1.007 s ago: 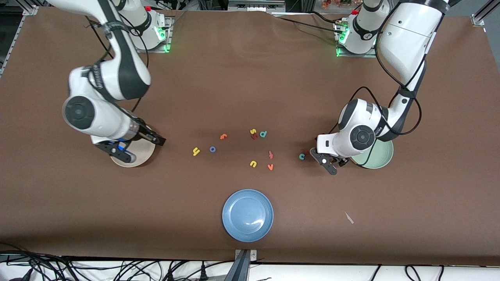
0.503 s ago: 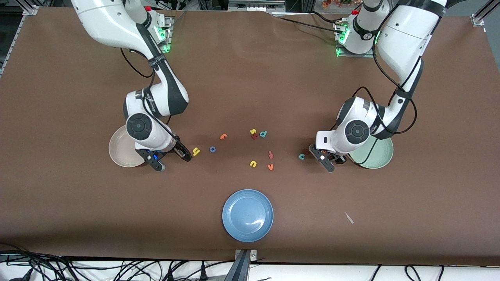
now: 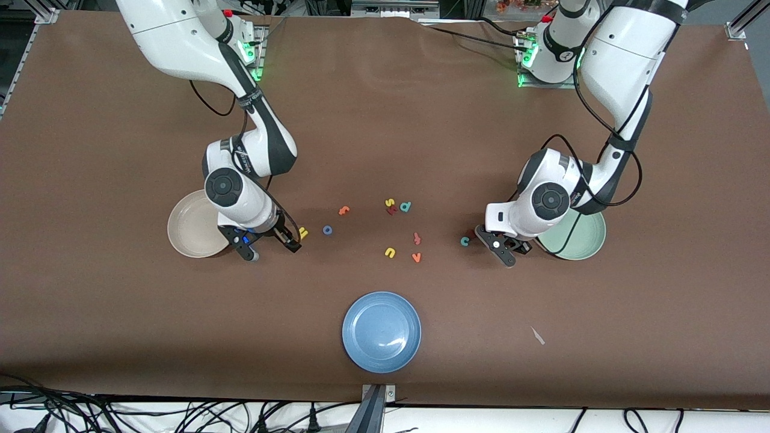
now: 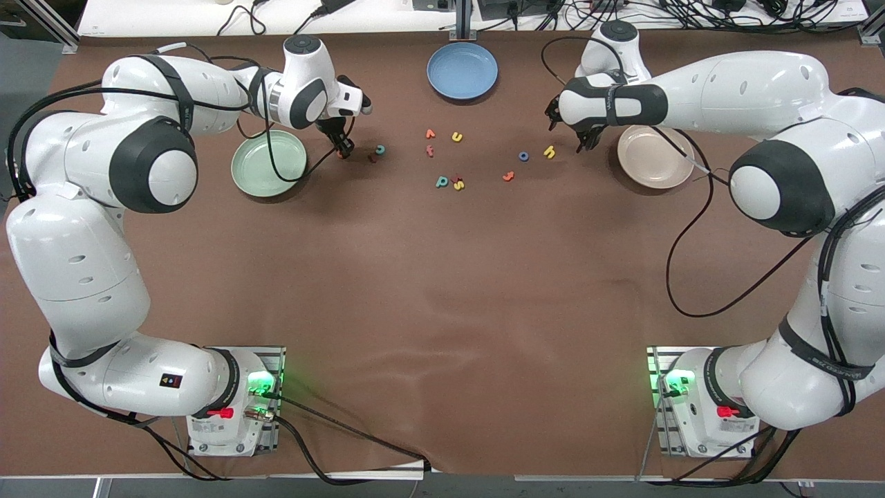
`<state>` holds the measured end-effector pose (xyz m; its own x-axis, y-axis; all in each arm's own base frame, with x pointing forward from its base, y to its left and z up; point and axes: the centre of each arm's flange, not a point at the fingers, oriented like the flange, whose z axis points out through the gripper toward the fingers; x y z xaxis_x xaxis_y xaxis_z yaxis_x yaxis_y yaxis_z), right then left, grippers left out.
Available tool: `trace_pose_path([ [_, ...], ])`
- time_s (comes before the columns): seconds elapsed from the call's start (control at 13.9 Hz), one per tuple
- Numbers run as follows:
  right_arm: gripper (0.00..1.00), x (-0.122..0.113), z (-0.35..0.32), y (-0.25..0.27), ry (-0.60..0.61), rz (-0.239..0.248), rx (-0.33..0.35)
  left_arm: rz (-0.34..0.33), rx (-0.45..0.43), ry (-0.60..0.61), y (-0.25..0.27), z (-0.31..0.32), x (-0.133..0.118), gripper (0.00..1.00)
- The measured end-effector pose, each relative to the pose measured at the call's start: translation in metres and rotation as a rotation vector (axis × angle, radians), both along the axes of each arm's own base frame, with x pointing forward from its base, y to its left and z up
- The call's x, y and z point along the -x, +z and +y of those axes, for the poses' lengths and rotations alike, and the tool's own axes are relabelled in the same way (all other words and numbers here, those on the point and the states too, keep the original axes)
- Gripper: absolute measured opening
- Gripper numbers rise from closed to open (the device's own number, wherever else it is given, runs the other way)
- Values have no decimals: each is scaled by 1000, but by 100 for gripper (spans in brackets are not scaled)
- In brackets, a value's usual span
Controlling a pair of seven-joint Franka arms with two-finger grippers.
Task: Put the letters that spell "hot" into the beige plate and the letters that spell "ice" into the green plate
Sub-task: 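Grasp the orange e with the left gripper while the right gripper reaches the yellow h, then drop the orange e on the green plate while the right gripper grasps the h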
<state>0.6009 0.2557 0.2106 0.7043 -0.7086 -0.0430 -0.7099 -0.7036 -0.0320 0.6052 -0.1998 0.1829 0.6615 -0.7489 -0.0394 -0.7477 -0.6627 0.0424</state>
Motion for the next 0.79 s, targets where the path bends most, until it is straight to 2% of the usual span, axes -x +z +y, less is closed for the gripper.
trace_pose_path([
  [0.14,100,3,4,-3,-6,6,0,-15,-6,24,11,9,-9,25],
  [0.29,99,6,10,-8,-7,8,-3,3,-39,62,29,33,-18,25],
  [0.43,99,8,14,-14,-9,2,-5,33,-72,111,56,66,-23,25],
  [0.65,98,8,13,-23,-11,1,-5,111,-111,185,93,115,-18,25],
  [0.79,95,9,13,-29,-13,5,-4,151,-122,212,91,133,-10,25],
])
